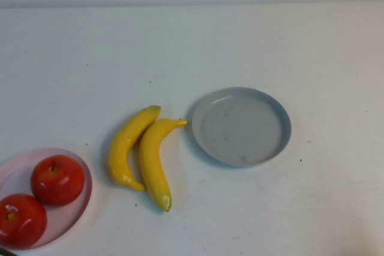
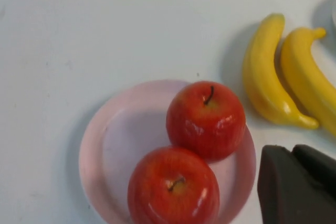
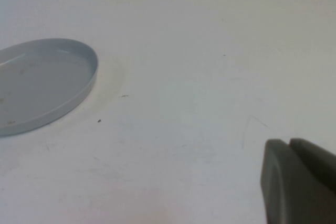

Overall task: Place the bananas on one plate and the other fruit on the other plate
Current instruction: Put another type of fruit in the right plate

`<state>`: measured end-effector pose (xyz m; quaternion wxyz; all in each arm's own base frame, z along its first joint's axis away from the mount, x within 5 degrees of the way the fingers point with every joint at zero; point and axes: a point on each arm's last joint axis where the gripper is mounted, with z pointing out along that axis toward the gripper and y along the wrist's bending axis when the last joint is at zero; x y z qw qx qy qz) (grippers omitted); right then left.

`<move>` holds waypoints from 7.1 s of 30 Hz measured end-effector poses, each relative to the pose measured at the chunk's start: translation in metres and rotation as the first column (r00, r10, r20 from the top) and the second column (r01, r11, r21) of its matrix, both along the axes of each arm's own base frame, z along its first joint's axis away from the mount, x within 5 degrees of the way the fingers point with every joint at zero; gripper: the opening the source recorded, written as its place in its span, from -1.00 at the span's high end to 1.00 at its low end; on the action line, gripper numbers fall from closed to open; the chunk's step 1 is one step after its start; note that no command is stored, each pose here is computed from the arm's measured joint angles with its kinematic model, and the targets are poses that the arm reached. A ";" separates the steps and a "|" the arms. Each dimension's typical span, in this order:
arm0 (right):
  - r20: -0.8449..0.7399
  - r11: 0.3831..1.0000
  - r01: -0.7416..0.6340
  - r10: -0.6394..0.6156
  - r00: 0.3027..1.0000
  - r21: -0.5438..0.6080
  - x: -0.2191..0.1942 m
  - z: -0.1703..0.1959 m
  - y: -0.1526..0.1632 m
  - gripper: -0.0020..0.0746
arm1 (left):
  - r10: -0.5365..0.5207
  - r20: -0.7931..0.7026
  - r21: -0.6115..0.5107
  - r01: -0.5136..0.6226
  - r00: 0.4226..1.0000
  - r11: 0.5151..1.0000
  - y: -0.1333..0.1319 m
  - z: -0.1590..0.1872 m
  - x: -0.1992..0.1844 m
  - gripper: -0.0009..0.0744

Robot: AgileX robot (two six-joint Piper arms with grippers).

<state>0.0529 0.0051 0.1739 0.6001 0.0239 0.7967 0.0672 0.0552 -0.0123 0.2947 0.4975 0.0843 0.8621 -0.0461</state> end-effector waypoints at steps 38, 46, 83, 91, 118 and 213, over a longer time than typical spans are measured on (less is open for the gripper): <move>0.000 1.000 0.000 0.000 1.000 0.000 0.000 0.000 0.000 0.99 | 0.035 0.226 0.004 -0.037 0.973 0.999 0.005 -0.123 -0.003 0.97; 0.000 1.000 0.000 0.000 1.000 0.000 0.000 0.000 0.000 0.99 | 0.035 0.226 0.006 -0.037 0.973 0.999 0.005 -0.123 -0.003 0.97; 0.168 0.897 -0.076 0.002 0.986 0.436 -0.003 0.069 0.010 0.99 | 0.033 0.227 0.013 -0.037 0.973 0.999 0.005 -0.123 -0.003 0.97; -0.272 0.942 -0.118 0.209 0.939 0.314 0.019 0.122 0.026 0.99 | 0.033 0.227 0.013 -0.037 0.973 0.999 0.005 -0.123 -0.003 0.97; -0.724 0.752 -0.631 0.542 0.427 0.190 0.175 0.112 0.195 0.99 | 0.034 0.227 0.013 -0.038 0.973 0.999 0.005 -0.123 -0.003 0.97; -0.886 0.958 -0.288 0.119 0.448 -0.017 0.326 0.057 0.212 0.15 | 0.034 0.227 0.013 -0.038 0.973 0.999 0.005 -0.123 -0.003 0.97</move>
